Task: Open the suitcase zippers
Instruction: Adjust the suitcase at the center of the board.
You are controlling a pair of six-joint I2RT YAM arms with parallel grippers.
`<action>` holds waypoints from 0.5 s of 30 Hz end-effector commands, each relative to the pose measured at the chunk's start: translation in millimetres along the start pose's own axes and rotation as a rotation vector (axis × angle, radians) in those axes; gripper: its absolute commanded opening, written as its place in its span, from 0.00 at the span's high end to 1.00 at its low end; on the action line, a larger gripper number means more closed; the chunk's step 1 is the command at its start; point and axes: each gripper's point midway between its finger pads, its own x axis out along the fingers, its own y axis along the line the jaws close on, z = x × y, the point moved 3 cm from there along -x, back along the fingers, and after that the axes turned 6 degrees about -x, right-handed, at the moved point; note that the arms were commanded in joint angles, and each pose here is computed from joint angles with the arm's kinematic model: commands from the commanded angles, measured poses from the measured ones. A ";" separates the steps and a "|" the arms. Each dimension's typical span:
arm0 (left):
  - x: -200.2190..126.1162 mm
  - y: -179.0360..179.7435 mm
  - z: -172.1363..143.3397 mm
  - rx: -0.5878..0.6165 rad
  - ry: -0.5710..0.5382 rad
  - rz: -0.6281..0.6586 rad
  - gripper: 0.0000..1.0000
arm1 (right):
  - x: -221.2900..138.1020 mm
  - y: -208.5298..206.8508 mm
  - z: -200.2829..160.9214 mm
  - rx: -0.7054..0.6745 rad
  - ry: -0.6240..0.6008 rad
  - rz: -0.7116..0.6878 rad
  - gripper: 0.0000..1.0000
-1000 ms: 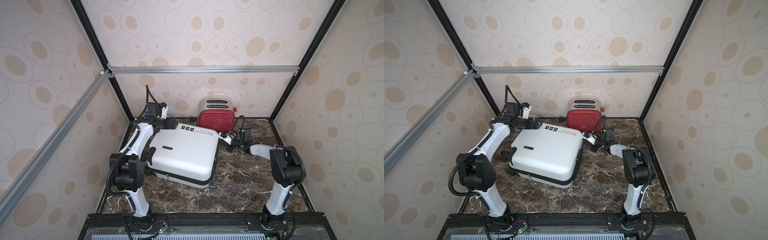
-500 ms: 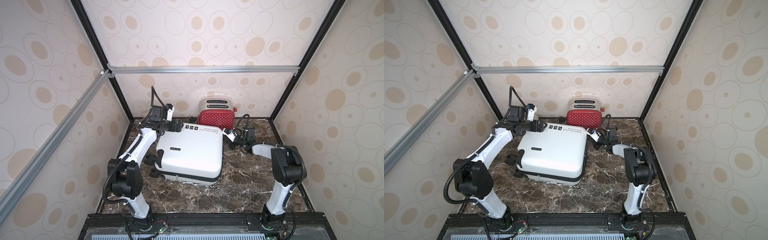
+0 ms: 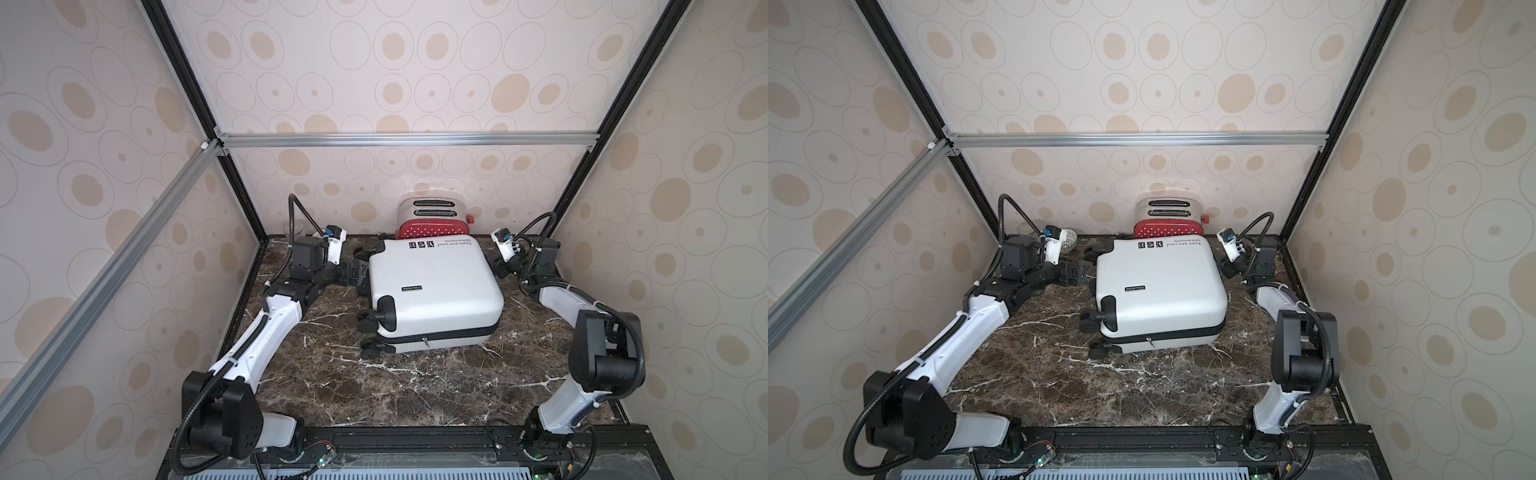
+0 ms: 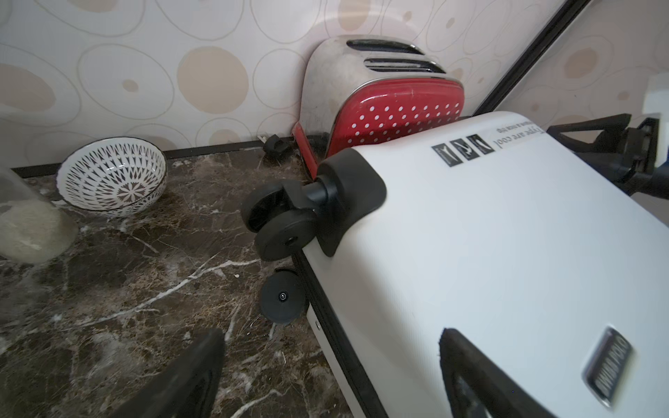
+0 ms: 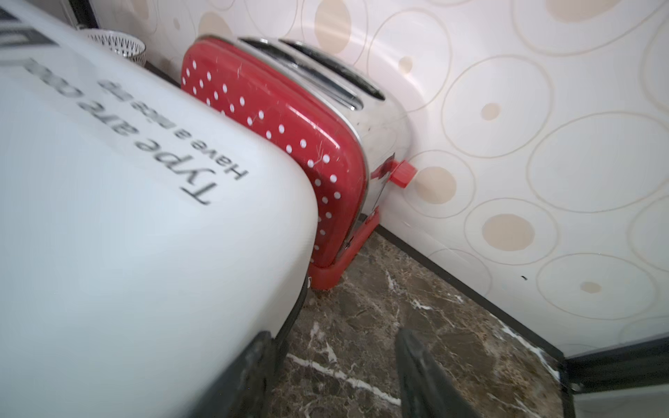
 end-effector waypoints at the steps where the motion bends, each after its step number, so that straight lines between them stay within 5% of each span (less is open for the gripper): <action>1: -22.6 -22.1 6.2 0.041 -0.087 -0.104 0.08 | -26.0 16.0 28.0 0.166 -0.031 0.031 0.40; 7: -59.5 -38.0 -56.6 0.312 -0.024 -0.210 0.14 | -80.3 54.4 59.8 0.396 -0.066 0.153 0.36; 15: -76.2 -44.8 -108.0 0.595 -0.006 -0.306 0.19 | -100.3 91.4 29.4 0.487 0.124 0.159 0.34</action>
